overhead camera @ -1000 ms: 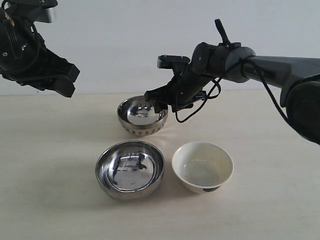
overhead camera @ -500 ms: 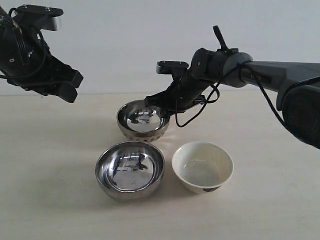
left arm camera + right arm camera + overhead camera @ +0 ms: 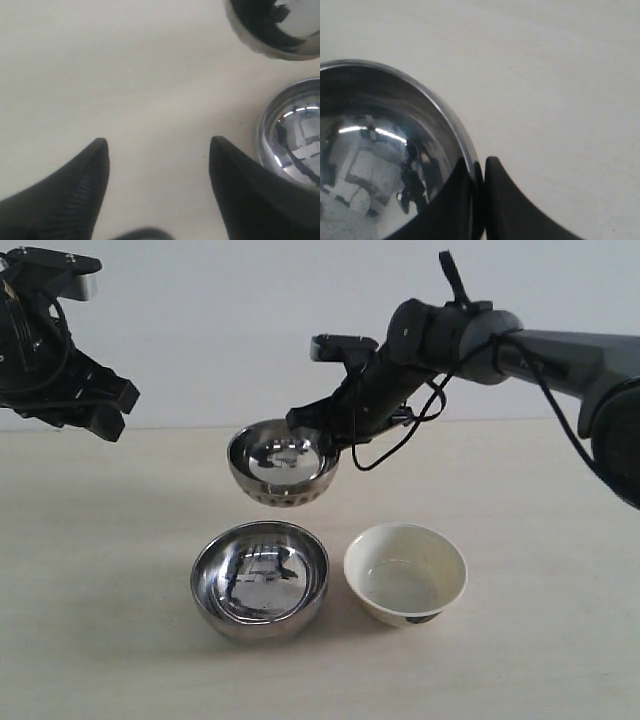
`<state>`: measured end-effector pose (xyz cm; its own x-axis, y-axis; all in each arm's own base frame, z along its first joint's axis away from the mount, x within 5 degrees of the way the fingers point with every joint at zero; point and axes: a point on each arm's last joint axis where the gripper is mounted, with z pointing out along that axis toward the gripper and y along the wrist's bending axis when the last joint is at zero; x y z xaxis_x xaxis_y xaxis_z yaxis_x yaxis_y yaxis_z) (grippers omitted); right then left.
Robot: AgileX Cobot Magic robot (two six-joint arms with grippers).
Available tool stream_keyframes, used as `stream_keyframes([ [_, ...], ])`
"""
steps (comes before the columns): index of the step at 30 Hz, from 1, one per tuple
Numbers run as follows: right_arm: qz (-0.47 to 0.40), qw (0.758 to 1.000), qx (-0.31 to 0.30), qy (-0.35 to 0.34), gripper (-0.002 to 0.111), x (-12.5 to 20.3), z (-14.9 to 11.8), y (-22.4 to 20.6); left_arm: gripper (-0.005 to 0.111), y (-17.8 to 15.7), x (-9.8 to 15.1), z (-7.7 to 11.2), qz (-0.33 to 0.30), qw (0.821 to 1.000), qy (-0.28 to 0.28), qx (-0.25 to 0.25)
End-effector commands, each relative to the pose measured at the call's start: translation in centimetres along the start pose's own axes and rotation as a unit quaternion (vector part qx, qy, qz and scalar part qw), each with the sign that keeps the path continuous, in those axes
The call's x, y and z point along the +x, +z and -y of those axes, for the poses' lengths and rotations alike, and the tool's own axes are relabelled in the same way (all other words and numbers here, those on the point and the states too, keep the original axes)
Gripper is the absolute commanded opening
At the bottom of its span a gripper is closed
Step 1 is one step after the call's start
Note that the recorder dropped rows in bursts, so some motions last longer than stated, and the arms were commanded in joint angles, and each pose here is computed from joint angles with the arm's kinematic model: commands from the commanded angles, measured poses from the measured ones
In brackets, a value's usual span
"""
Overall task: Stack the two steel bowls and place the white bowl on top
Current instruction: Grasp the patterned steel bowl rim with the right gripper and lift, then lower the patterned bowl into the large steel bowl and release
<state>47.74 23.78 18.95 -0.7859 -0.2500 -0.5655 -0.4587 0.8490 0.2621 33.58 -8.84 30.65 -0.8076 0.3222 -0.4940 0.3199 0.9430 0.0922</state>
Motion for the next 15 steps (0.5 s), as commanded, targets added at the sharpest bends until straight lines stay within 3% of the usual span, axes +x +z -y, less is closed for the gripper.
stream_keyframes([
  [1,0.022,1.000,-0.010,-0.015,0.000,-1.8,-1.5,-4.5,0.056,0.1,0.3,-1.4,-0.010,1.000,-0.019,-0.011],
  [15,0.003,1.000,0.009,-0.024,0.000,-2.2,-2.9,-8.8,0.056,1.4,1.8,-5.0,0.003,0.997,-0.075,-0.031],
])
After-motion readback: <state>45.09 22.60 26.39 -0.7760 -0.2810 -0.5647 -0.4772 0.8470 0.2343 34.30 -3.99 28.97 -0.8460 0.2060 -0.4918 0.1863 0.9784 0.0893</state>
